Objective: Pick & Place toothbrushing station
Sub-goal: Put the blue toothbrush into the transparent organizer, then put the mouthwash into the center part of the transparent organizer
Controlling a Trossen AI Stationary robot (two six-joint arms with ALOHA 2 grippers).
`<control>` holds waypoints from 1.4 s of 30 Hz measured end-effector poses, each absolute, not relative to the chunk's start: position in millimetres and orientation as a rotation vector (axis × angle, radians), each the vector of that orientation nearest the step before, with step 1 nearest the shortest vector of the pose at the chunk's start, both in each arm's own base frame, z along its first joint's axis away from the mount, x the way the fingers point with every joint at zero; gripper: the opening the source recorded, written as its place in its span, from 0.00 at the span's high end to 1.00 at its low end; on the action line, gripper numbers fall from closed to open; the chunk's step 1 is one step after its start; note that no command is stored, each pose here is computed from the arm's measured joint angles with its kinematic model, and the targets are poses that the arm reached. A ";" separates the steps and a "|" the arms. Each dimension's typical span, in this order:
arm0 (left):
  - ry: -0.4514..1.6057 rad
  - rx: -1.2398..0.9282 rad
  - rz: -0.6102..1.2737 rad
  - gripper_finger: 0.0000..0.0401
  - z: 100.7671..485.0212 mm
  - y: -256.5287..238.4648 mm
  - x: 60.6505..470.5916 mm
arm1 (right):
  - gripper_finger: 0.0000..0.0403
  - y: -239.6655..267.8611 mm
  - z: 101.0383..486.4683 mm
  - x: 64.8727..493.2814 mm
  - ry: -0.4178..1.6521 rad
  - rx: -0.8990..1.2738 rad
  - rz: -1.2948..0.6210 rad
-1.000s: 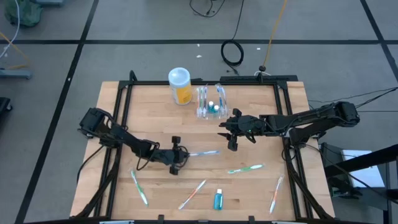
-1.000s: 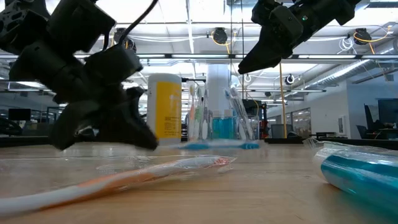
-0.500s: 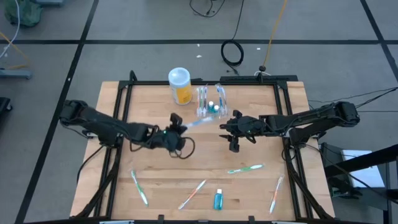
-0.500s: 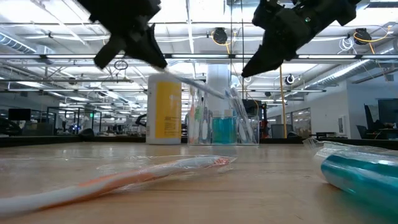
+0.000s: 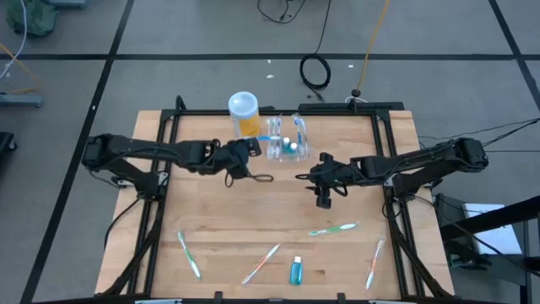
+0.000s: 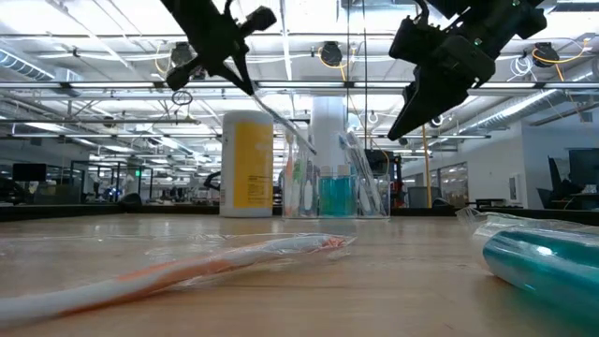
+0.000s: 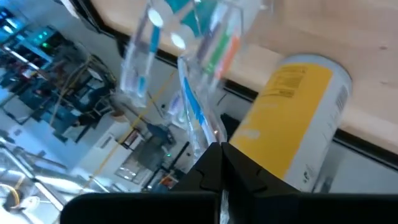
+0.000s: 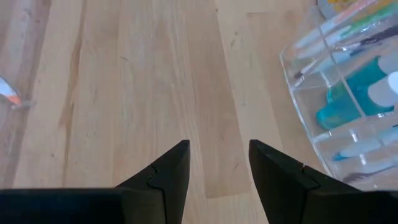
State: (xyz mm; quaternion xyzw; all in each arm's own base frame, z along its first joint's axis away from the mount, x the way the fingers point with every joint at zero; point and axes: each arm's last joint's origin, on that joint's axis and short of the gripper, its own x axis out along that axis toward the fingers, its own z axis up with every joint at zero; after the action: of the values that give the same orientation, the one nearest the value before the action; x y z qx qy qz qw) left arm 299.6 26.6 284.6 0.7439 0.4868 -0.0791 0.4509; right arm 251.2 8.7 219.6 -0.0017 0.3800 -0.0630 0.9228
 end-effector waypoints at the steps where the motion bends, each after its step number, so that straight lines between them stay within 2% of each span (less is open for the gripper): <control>1: 1.203 1.829 -0.201 0.99 284.5 30.3 299.3 | 0.61 8.7 219.6 251.2 0.781 -0.015 -0.125; 9: 1.218 1.766 -0.459 0.99 267.3 39.9 294.1 | 0.61 8.7 219.7 251.2 0.789 -0.170 -0.061; 15: 1.192 1.816 -0.519 0.95 254.2 37.4 307.4 | 0.61 8.6 220.2 251.7 0.784 -0.225 -0.042; 21: 1.177 1.833 -0.323 0.92 248.9 51.2 328.9 | 0.61 8.6 220.2 251.7 0.785 -0.245 -0.034; 28: 1.042 1.747 -0.017 0.92 256.4 62.3 349.0 | 0.61 8.6 220.6 252.0 0.782 -0.245 -0.035; 35: 0.959 1.680 0.047 0.92 261.5 63.5 352.0 | 0.61 8.7 221.7 253.1 0.765 -0.245 -0.036; 42: 0.923 1.428 0.192 0.92 261.7 64.0 351.8 | 0.61 8.8 225.0 256.0 0.721 -0.242 -0.041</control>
State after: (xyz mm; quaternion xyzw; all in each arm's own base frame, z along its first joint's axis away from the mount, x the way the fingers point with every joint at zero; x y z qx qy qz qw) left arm 351.8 64.0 261.7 0.6299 0.4071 0.0846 0.6560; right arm 256.0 8.8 225.0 -0.1179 0.3517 -0.0198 0.9284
